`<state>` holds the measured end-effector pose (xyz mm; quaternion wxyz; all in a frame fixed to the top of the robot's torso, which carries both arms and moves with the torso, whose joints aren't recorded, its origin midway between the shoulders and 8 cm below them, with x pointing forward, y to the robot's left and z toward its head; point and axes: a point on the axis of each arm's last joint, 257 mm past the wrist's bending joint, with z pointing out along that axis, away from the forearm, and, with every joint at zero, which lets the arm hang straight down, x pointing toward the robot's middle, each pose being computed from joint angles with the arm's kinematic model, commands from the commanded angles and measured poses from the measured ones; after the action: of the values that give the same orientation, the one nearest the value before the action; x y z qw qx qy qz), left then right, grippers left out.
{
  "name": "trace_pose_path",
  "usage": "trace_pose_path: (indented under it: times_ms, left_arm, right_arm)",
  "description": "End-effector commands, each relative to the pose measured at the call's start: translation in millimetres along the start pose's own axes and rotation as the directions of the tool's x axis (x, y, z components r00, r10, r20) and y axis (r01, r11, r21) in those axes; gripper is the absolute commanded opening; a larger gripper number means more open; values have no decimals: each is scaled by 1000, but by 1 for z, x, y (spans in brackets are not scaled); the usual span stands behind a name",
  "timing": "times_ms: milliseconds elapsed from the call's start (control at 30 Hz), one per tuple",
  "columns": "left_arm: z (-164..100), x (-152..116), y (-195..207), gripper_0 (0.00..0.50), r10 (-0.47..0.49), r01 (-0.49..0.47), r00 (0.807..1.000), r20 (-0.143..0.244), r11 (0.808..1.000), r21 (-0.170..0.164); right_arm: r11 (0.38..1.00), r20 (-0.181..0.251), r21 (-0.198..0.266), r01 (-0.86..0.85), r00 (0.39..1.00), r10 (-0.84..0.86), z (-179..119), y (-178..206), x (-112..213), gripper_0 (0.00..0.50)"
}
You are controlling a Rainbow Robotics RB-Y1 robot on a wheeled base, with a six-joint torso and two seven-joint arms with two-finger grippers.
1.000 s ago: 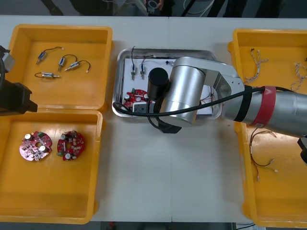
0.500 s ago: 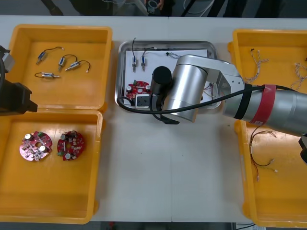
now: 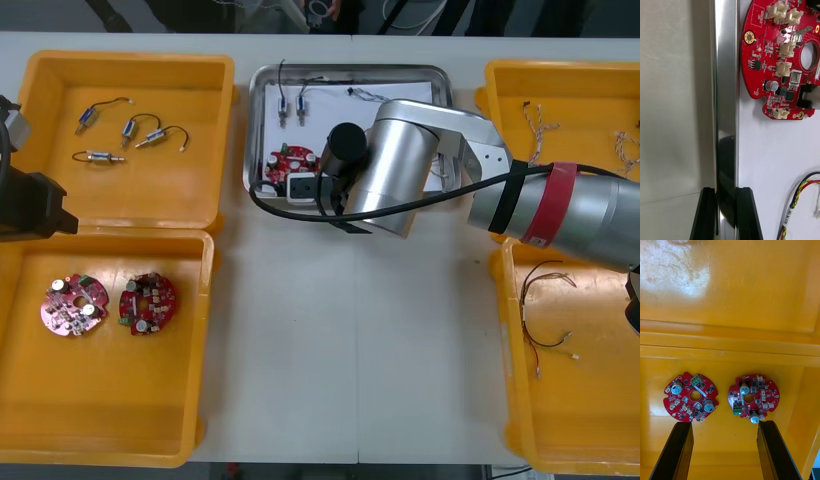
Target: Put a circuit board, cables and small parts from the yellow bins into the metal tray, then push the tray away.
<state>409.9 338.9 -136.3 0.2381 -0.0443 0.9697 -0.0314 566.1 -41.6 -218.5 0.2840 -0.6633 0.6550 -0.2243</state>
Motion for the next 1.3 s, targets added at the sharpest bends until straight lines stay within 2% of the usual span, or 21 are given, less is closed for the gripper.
trace_pose_path:
  times_ms: [33,300,533,900,933,1033,1067,1133,1300]
  left_arm:
    - [-16,-4,16,500,83,-81,996,27,996,-46]
    - [-16,-4,16,500,83,-81,996,27,996,-46]
    - [-16,-4,16,500,83,-81,996,27,996,-46]
    - [-16,-4,16,500,83,-81,996,27,996,-46]
    - [-16,-4,16,500,83,-81,996,27,996,-46]
    - [-16,-4,16,500,83,-81,996,27,996,-46]
    - [-16,-4,16,500,83,-81,996,27,996,-46]
    - [-16,-4,16,500,83,-81,996,27,996,-46]
    - [-16,-4,16,500,83,-81,996,27,996,-46]
  right_arm:
    - [996,57,85,25,998,-30,-14,-41,-25,0]
    - [992,59,126,16,998,-24,-8,-57,-20,0]
    - [987,88,157,-11,996,-3,-3,-74,-19,0]
    - [986,87,166,-27,996,13,1,-81,-14,0]
    - [985,87,170,-25,996,10,1,-82,-14,16]
    - [985,85,171,-24,996,10,1,-82,-13,362]
    - [985,84,171,-25,996,11,1,-82,-12,456]
    - [985,86,172,-27,996,12,0,-83,-14,500]
    - [985,93,165,-42,995,27,-2,-83,-15,500]
